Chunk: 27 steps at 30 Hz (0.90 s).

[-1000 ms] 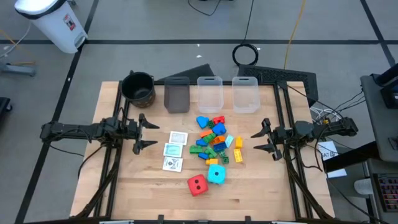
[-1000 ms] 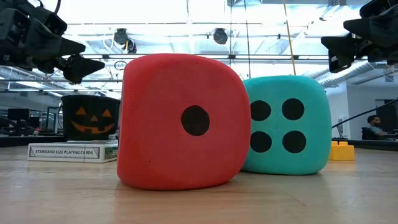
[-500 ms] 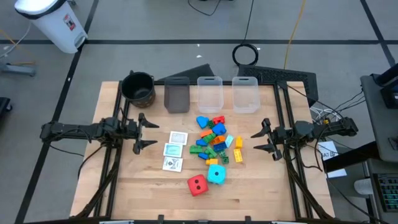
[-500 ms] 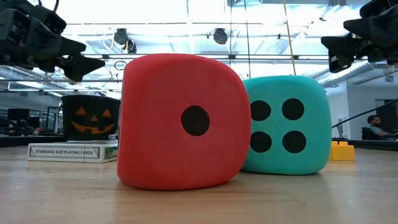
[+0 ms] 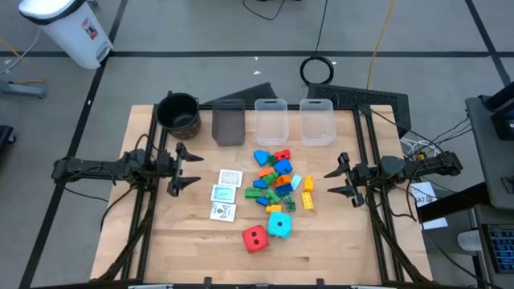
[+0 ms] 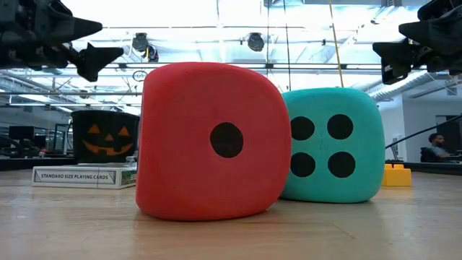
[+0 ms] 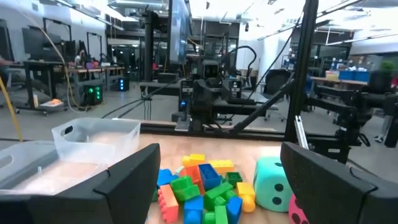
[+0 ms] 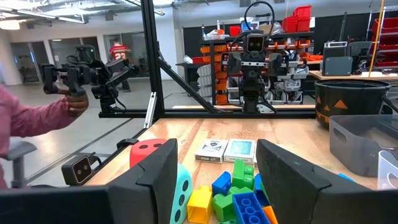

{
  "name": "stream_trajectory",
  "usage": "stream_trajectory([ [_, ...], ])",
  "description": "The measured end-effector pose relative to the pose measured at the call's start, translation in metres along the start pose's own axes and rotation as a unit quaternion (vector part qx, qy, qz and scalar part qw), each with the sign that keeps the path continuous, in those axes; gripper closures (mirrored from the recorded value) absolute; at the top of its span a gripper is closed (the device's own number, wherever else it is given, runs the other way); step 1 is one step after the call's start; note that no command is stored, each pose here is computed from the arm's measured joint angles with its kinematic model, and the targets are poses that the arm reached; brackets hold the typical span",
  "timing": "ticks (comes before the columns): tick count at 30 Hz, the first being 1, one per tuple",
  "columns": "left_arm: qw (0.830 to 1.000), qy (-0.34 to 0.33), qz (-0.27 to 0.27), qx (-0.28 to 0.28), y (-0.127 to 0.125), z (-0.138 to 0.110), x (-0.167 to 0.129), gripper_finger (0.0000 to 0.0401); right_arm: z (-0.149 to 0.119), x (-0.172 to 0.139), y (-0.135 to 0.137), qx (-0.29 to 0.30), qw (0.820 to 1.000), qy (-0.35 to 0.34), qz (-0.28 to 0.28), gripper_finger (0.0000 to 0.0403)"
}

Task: Pick & Place Toys
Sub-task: Put the playing card box into the black bin

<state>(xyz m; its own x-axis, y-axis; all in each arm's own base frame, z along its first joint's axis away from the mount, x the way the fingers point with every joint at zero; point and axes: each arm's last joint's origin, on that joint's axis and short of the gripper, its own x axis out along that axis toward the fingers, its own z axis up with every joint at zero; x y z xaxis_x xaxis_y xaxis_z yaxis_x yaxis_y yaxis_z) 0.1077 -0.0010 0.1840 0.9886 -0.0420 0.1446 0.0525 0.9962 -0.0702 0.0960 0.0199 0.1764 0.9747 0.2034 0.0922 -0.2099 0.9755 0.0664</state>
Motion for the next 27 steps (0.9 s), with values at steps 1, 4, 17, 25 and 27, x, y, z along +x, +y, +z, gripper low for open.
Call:
stream_trajectory([
  [1, 1.0, 0.001, 0.0, -0.008, 0.0, 0.0, 0.0, 0.0064, 0.0, 0.0, 0.0, 0.0, 1.0, 0.0, 0.0, 0.0215],
  [4, 0.999, 0.001, 0.003, -0.044, 0.0, 0.0, 0.0, 0.0064, 0.0, 0.0, 0.0, 0.0, 1.0, 0.0, 0.0, 0.0215],
  [17, 0.985, 0.132, 0.045, -0.106, -0.004, 0.007, 0.022, 0.0064, 0.0, 0.0, 0.0, 0.0, 1.0, 0.0, 0.0, 0.0216],
  [25, 0.941, 0.3, -0.024, -0.155, -0.027, -0.027, 0.056, 0.0064, 0.0, 0.0, 0.0, 0.0, 1.0, 0.0, 0.0, 0.0216],
  [27, 0.93, 0.322, -0.008, -0.177, -0.03, -0.035, 0.062, 0.0064, 0.0, 0.0, 0.0, 0.0, 1.0, 0.0, 0.0, 0.0215],
])
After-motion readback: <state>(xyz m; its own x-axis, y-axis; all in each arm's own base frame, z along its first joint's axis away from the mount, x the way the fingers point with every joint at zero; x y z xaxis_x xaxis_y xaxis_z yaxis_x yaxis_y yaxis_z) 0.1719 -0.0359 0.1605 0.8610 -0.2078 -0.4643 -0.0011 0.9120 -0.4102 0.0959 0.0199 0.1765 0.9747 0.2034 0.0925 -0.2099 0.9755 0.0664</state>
